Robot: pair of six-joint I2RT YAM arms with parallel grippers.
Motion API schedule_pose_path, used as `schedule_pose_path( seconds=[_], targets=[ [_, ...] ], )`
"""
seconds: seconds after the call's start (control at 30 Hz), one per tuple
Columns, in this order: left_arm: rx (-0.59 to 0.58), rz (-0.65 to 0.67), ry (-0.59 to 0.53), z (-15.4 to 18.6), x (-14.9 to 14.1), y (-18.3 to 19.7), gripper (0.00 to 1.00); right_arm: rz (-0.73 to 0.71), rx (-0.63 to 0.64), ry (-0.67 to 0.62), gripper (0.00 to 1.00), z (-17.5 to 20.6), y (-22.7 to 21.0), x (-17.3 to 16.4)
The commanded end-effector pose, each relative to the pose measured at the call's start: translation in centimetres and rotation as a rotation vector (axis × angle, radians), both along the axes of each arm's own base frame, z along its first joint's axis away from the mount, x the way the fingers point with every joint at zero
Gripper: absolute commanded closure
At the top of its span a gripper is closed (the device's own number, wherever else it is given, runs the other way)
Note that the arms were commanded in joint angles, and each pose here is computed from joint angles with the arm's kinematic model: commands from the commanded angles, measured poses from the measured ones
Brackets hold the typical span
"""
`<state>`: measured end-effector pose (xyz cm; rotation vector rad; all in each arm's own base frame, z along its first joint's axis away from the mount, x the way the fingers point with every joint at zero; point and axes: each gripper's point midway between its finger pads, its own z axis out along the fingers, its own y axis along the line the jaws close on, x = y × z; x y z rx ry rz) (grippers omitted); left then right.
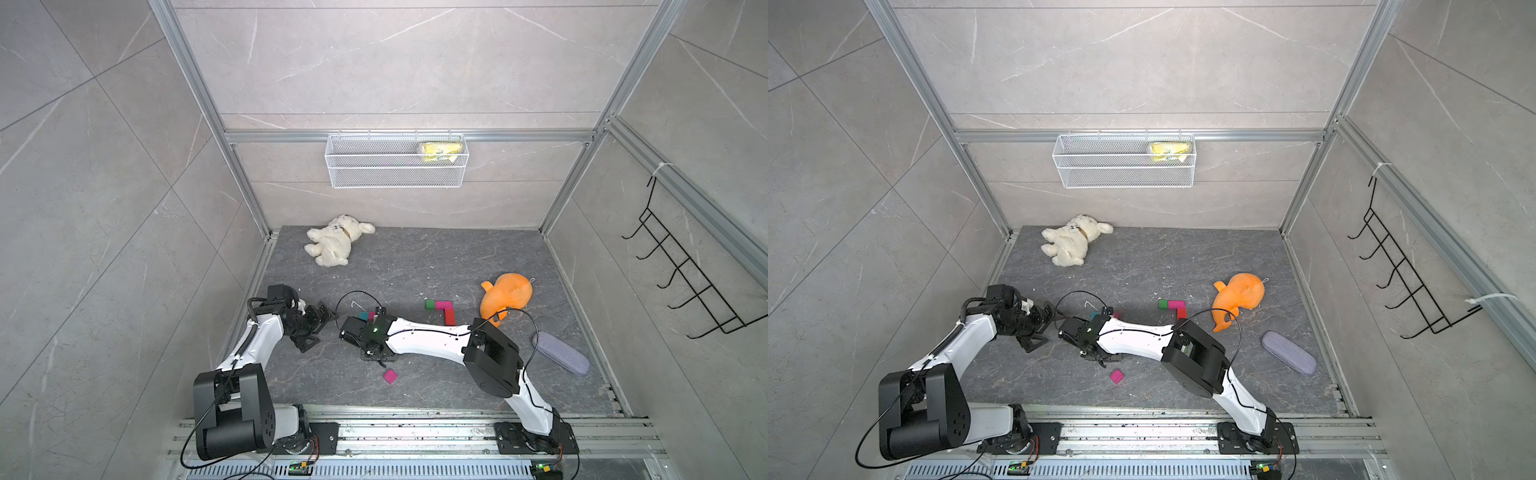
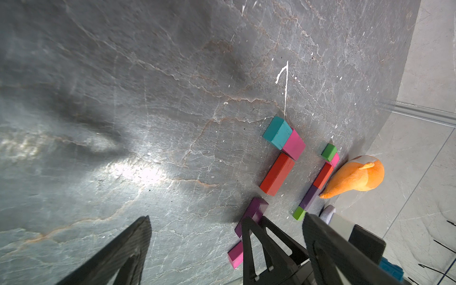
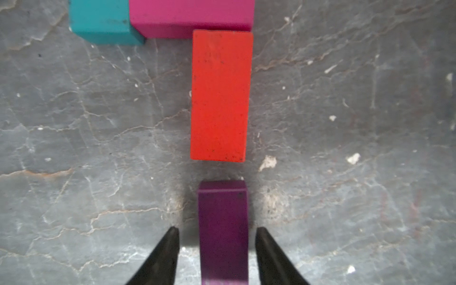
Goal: Assemble the number 7 with building blocks
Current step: Place the building block at the center of the board, then assemble the building block at the center of the board.
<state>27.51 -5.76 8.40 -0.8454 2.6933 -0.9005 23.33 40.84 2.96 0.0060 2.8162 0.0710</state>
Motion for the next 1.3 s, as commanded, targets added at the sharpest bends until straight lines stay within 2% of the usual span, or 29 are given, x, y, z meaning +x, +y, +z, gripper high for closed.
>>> schedule_pose_path(
  seconds=[0.0, 0.2, 0.37, 0.53, 1.27],
  targets=[
    [-0.004, -0.029, -0.014, 0.3, 0.1, -0.3, 0.0, -0.006, 0.023, -0.043, 0.43, 3.0, -0.1, 0.6],
    [0.003, -0.026, -0.009, 0.2, 0.0, -0.2, 0.0, 0.047, 0.03, -0.086, 0.45, 5.3, -0.2, 0.8],
    [0.009, -0.025, -0.004, 0.1, -0.1, -0.1, 0.0, 0.147, -0.006, -0.087, 0.5, 4.9, -0.3, 0.8],
    [0.015, -0.025, -0.001, 0.0, -0.1, 0.0, 0.0, 0.229, 0.035, -0.093, 0.49, 4.5, 0.4, 0.5],
    [0.014, -0.029, -0.005, 0.0, 0.0, -0.1, 0.0, 0.196, -0.01, 0.03, 0.54, 0.5, -0.2, 0.4]
  ],
)
